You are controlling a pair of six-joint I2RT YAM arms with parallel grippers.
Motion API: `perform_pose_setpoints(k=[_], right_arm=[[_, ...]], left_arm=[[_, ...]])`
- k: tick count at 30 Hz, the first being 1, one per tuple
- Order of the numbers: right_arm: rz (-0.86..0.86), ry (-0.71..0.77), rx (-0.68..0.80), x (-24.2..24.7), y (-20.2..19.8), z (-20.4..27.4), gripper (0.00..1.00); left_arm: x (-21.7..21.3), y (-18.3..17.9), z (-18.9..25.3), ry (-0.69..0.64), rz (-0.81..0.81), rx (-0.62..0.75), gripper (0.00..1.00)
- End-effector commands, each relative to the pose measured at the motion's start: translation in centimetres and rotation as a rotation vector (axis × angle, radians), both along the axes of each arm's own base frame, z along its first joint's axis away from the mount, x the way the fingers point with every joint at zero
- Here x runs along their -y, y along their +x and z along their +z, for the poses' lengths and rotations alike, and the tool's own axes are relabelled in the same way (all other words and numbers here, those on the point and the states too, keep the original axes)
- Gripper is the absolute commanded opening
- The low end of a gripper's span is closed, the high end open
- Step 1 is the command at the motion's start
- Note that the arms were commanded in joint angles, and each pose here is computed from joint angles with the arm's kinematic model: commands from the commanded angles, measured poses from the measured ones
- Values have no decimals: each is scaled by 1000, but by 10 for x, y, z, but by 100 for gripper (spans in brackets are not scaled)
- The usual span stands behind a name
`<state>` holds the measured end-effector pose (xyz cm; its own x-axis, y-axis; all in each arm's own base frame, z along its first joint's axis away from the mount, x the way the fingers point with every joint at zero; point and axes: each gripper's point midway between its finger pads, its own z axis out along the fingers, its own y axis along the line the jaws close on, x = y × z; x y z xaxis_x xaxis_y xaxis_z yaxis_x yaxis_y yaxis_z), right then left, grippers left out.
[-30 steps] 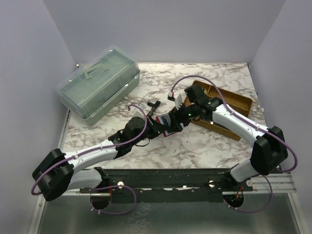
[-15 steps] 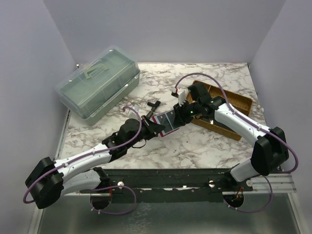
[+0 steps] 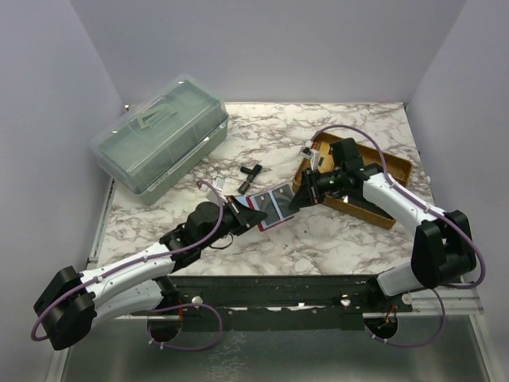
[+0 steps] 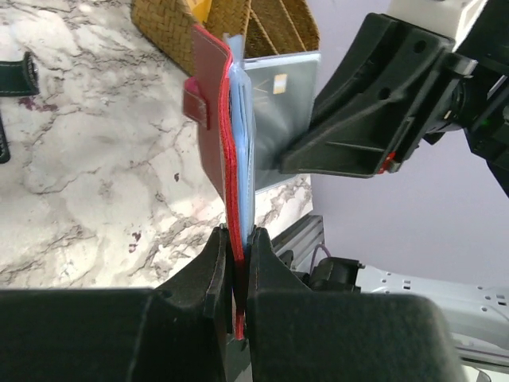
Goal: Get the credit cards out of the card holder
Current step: Remove the credit card from the card holder.
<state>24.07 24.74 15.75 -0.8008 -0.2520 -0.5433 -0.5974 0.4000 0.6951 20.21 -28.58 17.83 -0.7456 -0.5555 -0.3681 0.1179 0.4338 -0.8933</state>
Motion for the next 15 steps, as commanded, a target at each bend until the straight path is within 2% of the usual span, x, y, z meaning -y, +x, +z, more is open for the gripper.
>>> perform_pose_setpoints(k=[1, 8, 15], right_arm=[[47, 142, 17, -3, -9, 29, 22], [64, 167, -23, -5, -14, 27, 22], [17, 103, -26, -2, -5, 14, 22]], left_arm=[[-4, -9, 1, -29, -24, 12, 0], [-4, -11, 8, -66, -34, 42, 0], [-8, -15, 13, -100, -33, 65, 0]])
